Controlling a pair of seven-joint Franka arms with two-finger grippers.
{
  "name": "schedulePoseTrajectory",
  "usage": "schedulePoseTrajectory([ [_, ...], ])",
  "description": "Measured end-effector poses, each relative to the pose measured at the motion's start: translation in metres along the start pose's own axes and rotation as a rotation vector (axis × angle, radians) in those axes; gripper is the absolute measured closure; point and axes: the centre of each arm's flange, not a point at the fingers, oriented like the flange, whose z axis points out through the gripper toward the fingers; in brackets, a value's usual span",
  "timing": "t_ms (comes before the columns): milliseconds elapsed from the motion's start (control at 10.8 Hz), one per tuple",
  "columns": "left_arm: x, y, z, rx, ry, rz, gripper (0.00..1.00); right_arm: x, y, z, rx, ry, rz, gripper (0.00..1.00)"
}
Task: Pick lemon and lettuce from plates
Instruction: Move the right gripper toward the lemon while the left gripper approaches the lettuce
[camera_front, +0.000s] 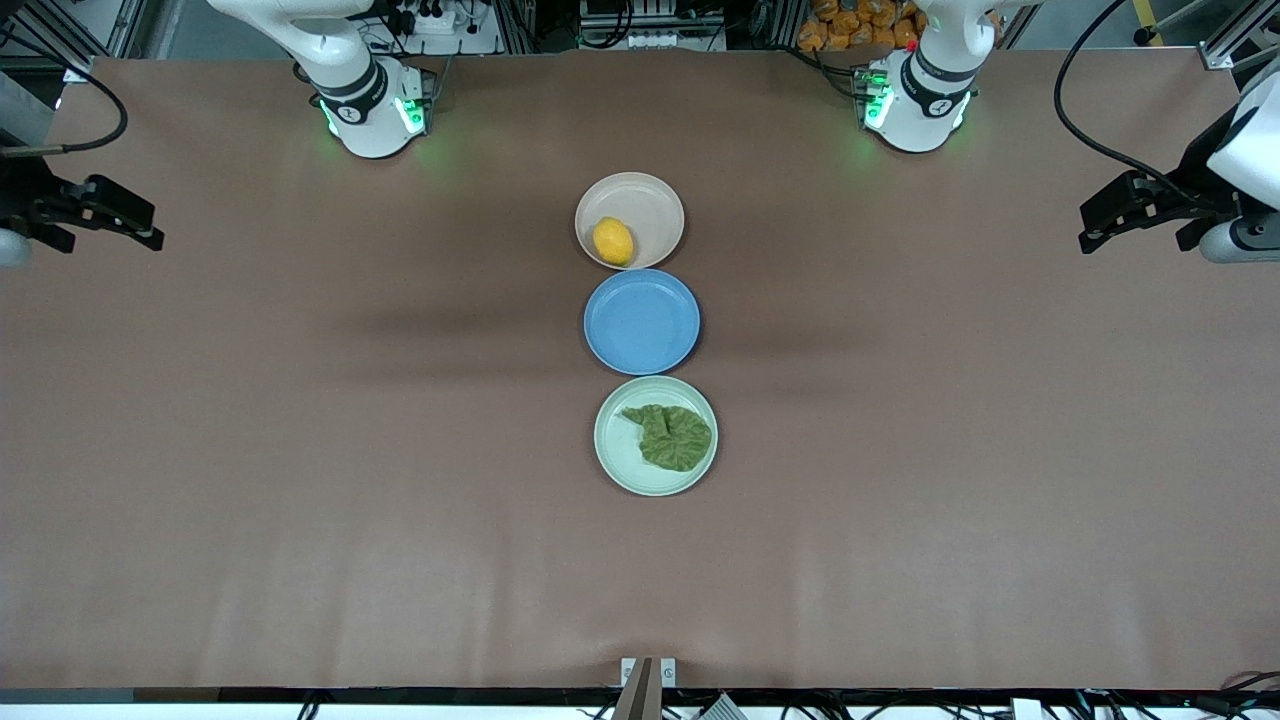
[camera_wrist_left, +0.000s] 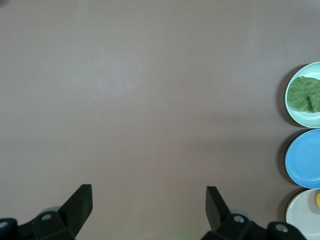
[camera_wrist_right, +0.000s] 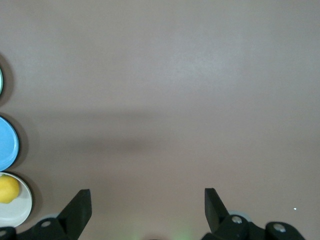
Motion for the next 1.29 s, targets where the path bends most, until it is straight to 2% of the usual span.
schedulePoseTrajectory([
  [277,0.000,0.000,0.000,0.000,0.001,0.000,0.00,0.002,-0.010,0.013,0.003,-0.025,-0.019,0.00],
  [647,0.000,0.015,0.007,0.000,-0.015,0.054,0.00,0.002,-0.011,0.015,0.003,-0.029,-0.020,0.00],
  [925,0.020,0.068,0.039,-0.020,0.004,0.148,0.00,0.001,-0.012,0.018,0.004,-0.037,-0.022,0.00],
  [1295,0.062,0.152,0.122,-0.129,0.045,0.206,0.00,0.000,-0.040,0.044,0.005,-0.095,-0.011,0.00],
])
